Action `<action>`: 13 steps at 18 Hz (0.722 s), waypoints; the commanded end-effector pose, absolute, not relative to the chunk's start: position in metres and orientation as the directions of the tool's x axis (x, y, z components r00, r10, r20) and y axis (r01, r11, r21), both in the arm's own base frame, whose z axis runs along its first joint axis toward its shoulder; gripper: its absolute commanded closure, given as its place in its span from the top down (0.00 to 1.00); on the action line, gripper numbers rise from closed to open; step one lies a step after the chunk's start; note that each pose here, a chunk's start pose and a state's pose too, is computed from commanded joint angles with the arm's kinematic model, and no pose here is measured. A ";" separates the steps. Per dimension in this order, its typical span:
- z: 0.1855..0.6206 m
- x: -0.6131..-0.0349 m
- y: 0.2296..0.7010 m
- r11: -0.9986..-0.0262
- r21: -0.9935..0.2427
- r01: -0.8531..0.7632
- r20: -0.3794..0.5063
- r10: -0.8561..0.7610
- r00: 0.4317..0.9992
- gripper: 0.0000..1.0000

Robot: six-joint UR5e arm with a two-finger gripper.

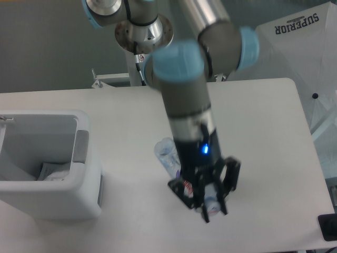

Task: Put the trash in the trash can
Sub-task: 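Lift the bottle and carry it over the white trash bin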

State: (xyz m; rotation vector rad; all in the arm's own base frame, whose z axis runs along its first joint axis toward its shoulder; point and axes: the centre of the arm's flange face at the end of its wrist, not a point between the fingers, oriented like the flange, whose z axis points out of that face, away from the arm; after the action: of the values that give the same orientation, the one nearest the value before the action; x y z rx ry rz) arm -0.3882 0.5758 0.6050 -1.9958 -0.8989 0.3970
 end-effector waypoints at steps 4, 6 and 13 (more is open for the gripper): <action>0.636 -0.335 0.590 -0.340 -0.858 0.386 0.065 0.672 0.738 0.36; 0.638 -0.293 0.609 -0.360 -0.861 0.360 0.066 0.622 0.780 0.36; 0.643 -0.229 0.632 -0.354 -0.859 0.371 0.120 0.564 0.817 0.36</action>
State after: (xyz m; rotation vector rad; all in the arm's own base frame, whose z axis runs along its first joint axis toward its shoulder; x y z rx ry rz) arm -0.2292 0.6322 0.6433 -1.9831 -0.6948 0.2393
